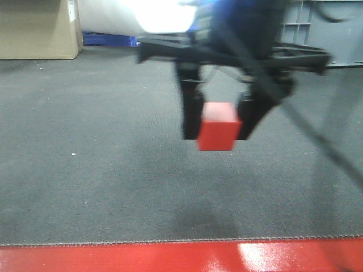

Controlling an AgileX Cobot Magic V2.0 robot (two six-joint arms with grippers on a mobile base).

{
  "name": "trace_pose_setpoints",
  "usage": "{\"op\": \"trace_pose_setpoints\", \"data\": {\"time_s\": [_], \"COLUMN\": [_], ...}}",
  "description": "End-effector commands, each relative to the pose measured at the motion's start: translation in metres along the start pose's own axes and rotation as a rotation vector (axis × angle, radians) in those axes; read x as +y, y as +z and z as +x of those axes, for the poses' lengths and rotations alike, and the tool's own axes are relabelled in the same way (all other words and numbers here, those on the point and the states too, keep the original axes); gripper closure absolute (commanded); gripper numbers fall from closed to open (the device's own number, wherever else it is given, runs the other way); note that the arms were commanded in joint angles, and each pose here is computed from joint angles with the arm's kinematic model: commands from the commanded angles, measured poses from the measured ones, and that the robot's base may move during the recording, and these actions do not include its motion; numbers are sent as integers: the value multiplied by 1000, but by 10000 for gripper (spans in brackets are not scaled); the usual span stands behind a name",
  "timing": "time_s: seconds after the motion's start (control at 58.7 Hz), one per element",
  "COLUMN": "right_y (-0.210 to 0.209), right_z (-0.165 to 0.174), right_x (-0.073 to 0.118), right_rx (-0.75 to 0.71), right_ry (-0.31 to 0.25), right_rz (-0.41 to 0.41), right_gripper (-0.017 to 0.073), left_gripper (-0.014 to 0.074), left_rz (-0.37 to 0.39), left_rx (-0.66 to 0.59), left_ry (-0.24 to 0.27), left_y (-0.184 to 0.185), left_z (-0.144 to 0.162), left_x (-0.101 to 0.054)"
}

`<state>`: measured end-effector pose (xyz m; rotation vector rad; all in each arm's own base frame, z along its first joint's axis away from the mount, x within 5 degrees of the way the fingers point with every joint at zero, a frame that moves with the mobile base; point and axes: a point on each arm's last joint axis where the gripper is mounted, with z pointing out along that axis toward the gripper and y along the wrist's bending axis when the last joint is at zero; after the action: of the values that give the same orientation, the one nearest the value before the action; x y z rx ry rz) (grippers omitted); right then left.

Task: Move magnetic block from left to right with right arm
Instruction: 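Lower the red cube with the right gripper onto the carpet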

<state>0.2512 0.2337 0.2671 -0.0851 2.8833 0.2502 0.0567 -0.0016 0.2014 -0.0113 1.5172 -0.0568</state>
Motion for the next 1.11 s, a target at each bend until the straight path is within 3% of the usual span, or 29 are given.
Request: {"op": "trace_pose_setpoints", "data": {"time_s": [0.0,0.187,0.324,0.511,1.09], "right_y": [-22,-3,9,19,28], "right_z": [-18,-39,-47,-45,-49], "right_x": [14,33,40,46,42], "right_rx": [-50,-2,42,97,102], "right_ry": [27,81,87,108,111], "right_rz": [-15,31,62,41,69], "right_gripper": [418,418,418,418,418], "left_gripper": [710,710,710,710,710], "left_rz": [4,4,4,4,4], "left_rx": [-92,-92,-92,-92,-92], "left_ry": [-4,-4,-4,-4,-4], "left_y": [-1,-1,-1,-1,-1], "left_z": [-6,-6,-6,-6,-6], "left_x": [0,0,0,0,0]}}
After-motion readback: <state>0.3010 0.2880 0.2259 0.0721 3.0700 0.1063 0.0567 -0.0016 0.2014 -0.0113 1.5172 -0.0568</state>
